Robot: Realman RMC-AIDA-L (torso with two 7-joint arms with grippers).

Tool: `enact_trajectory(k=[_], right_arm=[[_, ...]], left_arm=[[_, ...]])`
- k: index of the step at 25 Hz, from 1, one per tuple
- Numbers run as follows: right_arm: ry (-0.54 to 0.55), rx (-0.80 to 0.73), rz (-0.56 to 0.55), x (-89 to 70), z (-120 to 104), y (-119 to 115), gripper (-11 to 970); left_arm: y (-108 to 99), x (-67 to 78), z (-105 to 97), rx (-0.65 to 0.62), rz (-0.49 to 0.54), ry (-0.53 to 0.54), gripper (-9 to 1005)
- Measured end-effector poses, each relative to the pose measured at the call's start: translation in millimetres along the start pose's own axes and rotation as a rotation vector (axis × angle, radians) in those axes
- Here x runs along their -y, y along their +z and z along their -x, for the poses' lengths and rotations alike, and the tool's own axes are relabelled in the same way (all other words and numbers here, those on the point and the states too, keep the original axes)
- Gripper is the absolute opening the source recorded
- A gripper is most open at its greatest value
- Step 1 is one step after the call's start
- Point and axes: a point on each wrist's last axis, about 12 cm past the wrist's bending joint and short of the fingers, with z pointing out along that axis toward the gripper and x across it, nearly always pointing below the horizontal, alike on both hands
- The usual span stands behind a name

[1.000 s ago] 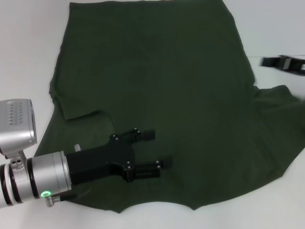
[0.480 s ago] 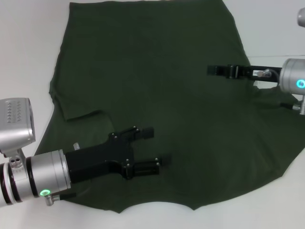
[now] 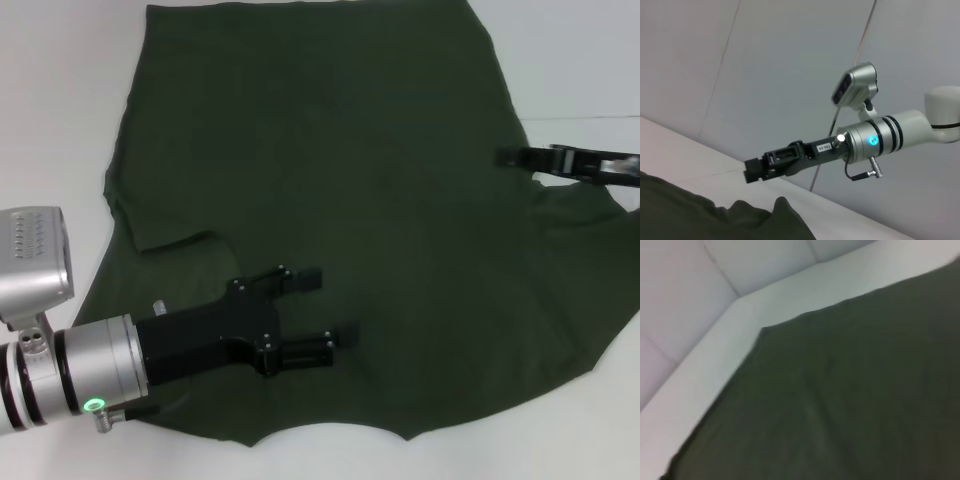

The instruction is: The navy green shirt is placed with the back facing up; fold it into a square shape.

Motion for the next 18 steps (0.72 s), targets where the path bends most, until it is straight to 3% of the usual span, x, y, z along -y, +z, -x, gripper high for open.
enact_trajectory(k=[2, 6, 10, 18], right_arm=[[0.010, 0.002, -0.014, 5.4, 0, -5, 594], [0.069, 0.002, -0.102, 34.4, -2, -32, 683], [0.096, -0.010, -0.160, 48.6, -4, -45, 798], [0.128, 0.020, -0.283, 72.3, -7, -66, 905]], left_arm=[[0, 0.2, 0, 0.000, 0.001, -0.002, 937], [0, 0.6, -1, 0.000, 0.000, -0.006, 937], [0, 1.3, -2, 0.001, -0.001, -0.010, 937], [0, 2.4, -4, 0.000, -0.005, -0.018, 937]])
